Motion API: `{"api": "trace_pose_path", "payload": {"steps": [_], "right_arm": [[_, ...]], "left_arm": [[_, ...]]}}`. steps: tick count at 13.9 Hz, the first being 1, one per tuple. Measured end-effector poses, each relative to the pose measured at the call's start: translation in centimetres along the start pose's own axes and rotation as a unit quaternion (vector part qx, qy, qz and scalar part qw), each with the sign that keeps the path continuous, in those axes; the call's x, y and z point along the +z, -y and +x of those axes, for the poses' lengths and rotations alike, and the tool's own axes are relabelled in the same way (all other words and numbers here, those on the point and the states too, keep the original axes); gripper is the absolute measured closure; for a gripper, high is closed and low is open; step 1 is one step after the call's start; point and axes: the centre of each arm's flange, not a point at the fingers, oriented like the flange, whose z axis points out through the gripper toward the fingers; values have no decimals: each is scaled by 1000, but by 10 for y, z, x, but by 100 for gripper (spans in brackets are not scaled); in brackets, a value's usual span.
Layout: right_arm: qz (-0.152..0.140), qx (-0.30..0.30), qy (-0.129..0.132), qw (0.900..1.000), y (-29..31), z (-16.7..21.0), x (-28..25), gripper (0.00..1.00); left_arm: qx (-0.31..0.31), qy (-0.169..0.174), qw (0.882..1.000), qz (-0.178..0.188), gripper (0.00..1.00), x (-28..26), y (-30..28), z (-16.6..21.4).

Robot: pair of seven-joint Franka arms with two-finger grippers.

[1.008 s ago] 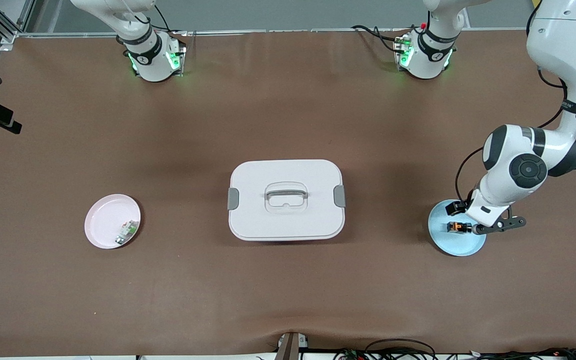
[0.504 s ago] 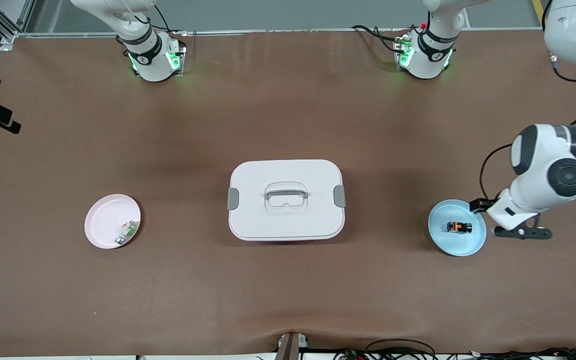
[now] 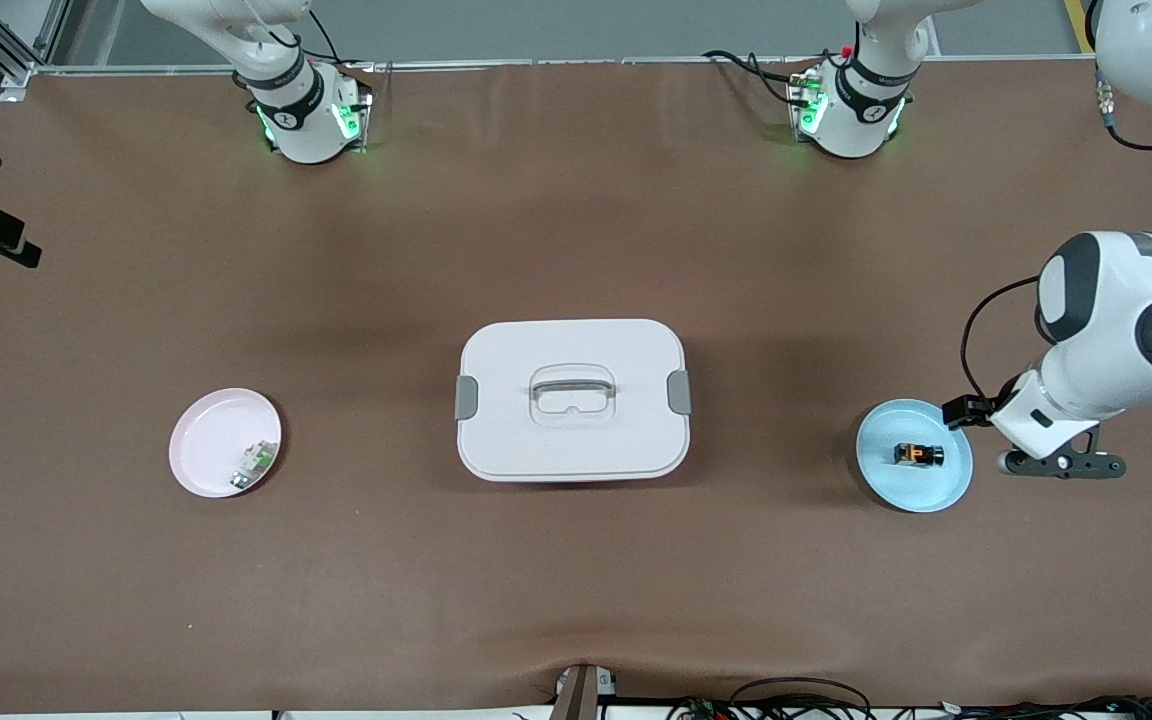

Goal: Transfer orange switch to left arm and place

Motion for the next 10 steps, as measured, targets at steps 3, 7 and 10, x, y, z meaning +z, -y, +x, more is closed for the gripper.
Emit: {"api": "trace_pose_path", "payload": {"steps": [3,7,10], "right_arm": [[0,0,0,1000,0,0,0,0],[0,0,0,1000,0,0,0,0],[0,0,0,1000,0,0,0,0]], "left_arm": [[-22,-18,1000,-14,0,-28,-3,-2],[-31,-30,999,-27,0,-78,-9,-12],[-40,-42,998,-41,0,-130,-7,-27]]}}
